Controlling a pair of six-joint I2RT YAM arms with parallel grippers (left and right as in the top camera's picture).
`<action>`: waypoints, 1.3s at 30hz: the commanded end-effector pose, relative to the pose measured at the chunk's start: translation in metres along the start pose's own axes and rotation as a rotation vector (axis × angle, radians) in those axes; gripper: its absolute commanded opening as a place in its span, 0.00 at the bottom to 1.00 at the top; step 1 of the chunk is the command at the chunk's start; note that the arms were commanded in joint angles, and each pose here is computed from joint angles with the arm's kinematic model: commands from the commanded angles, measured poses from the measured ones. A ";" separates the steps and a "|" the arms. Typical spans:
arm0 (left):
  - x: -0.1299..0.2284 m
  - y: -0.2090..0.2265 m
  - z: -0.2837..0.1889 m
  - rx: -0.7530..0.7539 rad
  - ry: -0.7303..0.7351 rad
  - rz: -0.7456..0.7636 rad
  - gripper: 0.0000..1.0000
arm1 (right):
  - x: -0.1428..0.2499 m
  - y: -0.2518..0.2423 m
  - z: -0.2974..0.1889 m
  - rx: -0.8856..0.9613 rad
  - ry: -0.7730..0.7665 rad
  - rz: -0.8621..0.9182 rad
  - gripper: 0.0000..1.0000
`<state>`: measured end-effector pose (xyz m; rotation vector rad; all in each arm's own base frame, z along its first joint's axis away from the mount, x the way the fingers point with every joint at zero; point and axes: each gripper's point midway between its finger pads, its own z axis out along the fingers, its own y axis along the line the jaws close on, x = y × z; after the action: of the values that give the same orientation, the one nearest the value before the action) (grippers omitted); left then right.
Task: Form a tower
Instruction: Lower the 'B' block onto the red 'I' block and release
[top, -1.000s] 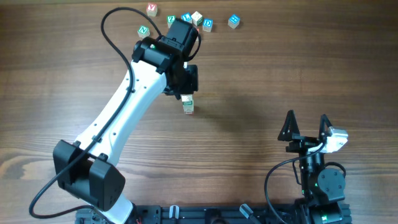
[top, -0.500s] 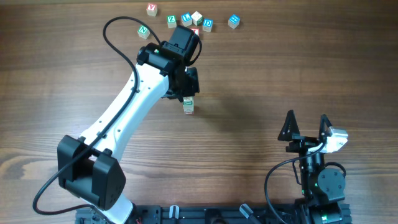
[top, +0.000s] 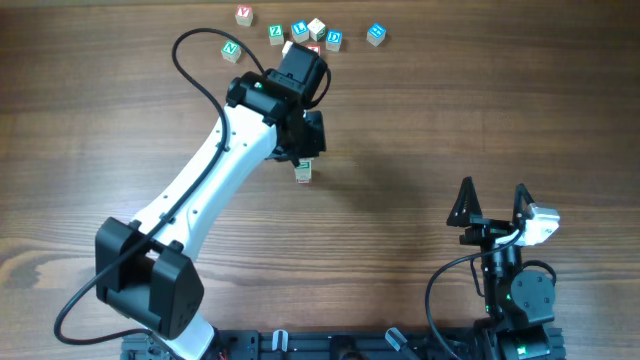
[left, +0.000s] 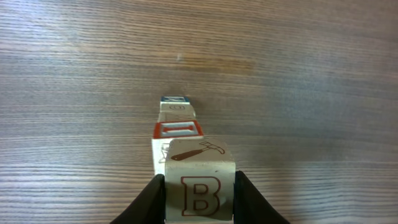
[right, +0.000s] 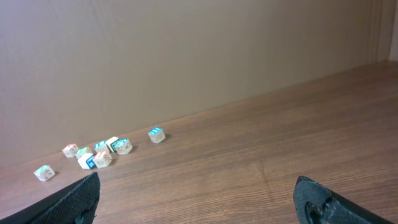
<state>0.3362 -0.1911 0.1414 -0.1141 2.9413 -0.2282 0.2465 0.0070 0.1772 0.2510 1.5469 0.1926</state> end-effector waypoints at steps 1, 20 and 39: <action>0.004 0.002 0.004 -0.019 0.012 -0.013 0.28 | -0.003 -0.002 0.000 0.011 -0.013 -0.015 1.00; 0.000 0.014 0.003 -0.083 -0.018 -0.012 0.30 | -0.003 -0.002 0.000 0.011 -0.013 -0.015 1.00; 0.002 0.011 0.003 -0.064 -0.006 -0.012 0.31 | -0.003 -0.002 0.000 0.012 -0.013 -0.015 1.00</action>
<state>0.3370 -0.1804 0.1403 -0.1211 2.9303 -0.1352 0.2465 0.0070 0.1772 0.2510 1.5469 0.1926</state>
